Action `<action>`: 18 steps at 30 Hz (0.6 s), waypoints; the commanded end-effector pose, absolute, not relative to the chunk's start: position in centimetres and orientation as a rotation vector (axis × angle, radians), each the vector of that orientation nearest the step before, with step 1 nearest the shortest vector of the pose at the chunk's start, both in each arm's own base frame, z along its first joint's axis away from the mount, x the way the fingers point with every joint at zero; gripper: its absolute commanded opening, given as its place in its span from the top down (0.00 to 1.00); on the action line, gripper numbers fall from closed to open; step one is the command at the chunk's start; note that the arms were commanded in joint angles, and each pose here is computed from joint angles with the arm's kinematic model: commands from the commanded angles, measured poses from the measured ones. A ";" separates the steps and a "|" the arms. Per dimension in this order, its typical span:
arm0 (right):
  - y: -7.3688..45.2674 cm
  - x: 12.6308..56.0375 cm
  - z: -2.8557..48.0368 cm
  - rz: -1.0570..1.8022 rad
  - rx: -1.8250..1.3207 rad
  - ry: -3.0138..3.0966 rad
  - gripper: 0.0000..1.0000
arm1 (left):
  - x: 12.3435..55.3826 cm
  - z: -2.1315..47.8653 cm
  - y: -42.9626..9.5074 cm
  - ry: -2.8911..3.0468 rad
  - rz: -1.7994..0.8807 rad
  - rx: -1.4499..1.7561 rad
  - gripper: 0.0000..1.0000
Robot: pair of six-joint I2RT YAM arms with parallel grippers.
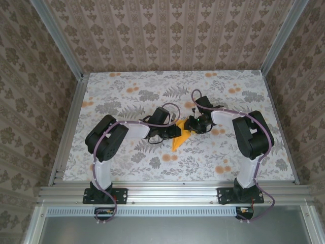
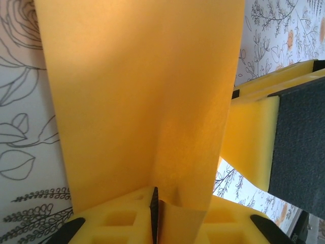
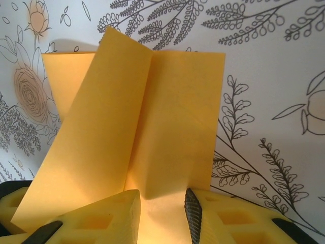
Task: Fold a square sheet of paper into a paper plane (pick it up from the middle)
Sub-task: Fourth fold the wing at the center of the table.
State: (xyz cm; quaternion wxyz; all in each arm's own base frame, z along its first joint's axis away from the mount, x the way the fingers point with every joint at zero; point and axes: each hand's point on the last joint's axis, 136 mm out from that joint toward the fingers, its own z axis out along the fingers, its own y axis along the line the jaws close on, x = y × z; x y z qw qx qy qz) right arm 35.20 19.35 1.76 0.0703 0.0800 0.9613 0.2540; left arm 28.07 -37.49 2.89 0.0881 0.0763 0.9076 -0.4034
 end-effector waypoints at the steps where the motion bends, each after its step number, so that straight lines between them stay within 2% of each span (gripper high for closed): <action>1: 18.7 34.2 0.5 0.699 0.221 2.951 0.65 | 28.1 1.8 -37.2 2.729 -1.164 0.229 0.82; 10: 19.9 36.2 7.0 0.828 0.130 2.767 0.62 | 27.6 0.5 -36.4 2.782 -1.122 0.222 0.89; 18: 21.1 35.4 5.7 0.890 0.109 2.796 0.62 | 27.3 -0.1 -36.3 2.807 -1.114 0.219 0.92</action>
